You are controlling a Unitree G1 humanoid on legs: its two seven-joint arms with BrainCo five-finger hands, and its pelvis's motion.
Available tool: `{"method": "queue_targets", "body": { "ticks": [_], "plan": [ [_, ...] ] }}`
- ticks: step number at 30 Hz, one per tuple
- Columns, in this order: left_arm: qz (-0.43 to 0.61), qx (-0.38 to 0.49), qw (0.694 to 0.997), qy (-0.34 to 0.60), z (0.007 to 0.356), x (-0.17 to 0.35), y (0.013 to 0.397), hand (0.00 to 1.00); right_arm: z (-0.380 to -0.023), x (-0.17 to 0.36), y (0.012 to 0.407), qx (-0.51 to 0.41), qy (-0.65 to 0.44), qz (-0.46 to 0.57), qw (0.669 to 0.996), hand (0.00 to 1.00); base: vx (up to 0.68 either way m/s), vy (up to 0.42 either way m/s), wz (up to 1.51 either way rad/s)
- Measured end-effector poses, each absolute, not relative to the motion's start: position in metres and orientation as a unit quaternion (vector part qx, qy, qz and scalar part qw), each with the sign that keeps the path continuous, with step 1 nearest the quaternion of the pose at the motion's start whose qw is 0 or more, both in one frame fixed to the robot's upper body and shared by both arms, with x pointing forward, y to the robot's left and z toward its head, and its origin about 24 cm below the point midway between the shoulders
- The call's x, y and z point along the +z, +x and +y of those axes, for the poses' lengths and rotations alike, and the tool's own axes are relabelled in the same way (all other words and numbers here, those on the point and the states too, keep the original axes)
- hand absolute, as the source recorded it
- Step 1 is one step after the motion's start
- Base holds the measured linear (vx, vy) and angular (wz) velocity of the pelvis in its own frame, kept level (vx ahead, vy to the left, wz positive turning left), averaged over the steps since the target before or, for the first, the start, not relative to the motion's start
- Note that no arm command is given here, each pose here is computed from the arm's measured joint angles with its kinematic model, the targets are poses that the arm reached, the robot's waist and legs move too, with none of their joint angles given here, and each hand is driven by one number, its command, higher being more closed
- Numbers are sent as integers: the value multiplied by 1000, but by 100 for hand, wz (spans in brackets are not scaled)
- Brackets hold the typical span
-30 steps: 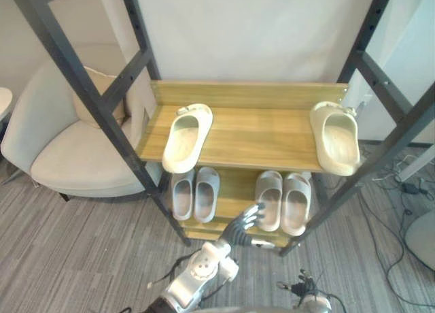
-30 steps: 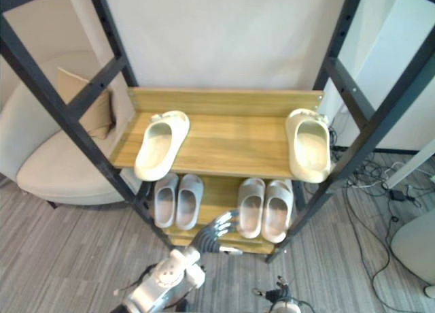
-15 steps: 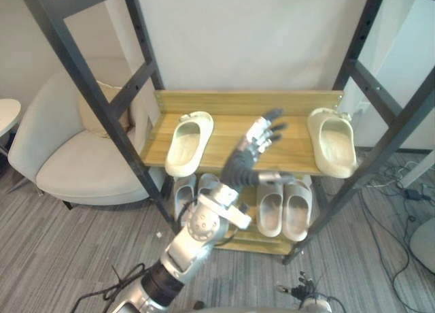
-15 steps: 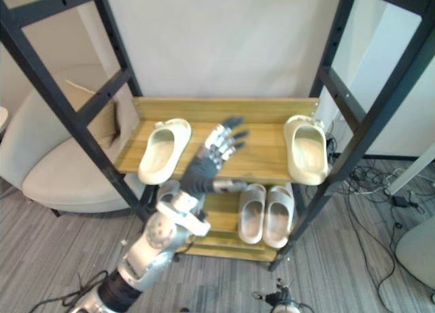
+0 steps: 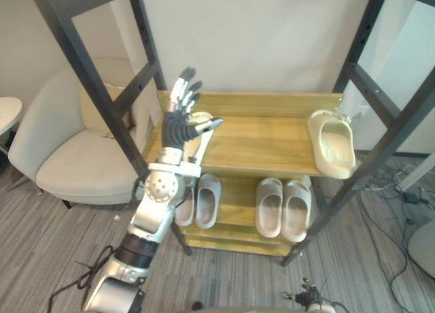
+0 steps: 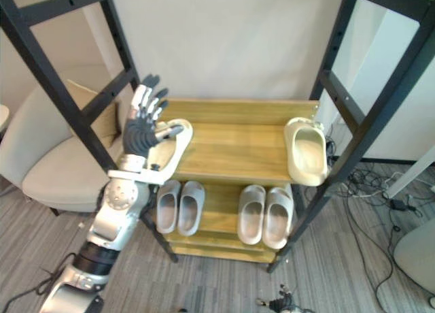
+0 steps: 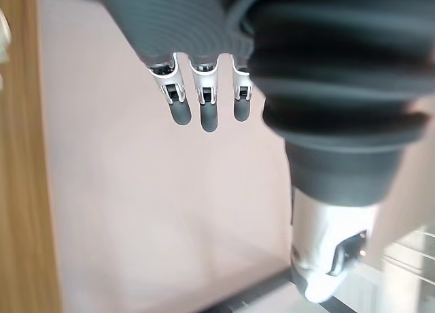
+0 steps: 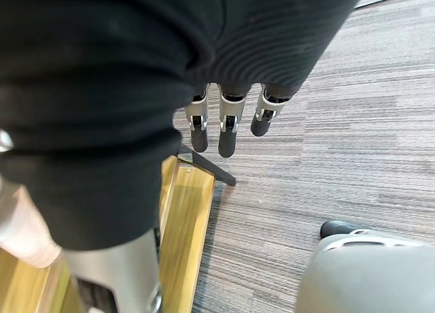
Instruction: Organize the slippers on the shoe rack
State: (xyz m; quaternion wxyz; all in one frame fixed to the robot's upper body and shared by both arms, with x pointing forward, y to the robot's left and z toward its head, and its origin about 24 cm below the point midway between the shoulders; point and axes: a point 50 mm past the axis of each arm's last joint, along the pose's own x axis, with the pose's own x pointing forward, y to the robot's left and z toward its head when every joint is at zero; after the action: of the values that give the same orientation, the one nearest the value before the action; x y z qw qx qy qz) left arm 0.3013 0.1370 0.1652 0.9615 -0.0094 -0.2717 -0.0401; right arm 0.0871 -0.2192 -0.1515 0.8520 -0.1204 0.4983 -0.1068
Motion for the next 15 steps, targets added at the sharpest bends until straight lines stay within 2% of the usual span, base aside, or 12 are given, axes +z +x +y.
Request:
{"method": "queue_targets", "body": {
  "ticks": [8,15],
  "plan": [
    [-281,0,958,54,171,186,320,0,-219,-151,86,-107,-116,498,853,0,4,0,-1],
    [-278,19,955,98,189,199,331,0,-214,-145,98,-114,-97,470,870,0,-1,-4,-11]
  ]
}}
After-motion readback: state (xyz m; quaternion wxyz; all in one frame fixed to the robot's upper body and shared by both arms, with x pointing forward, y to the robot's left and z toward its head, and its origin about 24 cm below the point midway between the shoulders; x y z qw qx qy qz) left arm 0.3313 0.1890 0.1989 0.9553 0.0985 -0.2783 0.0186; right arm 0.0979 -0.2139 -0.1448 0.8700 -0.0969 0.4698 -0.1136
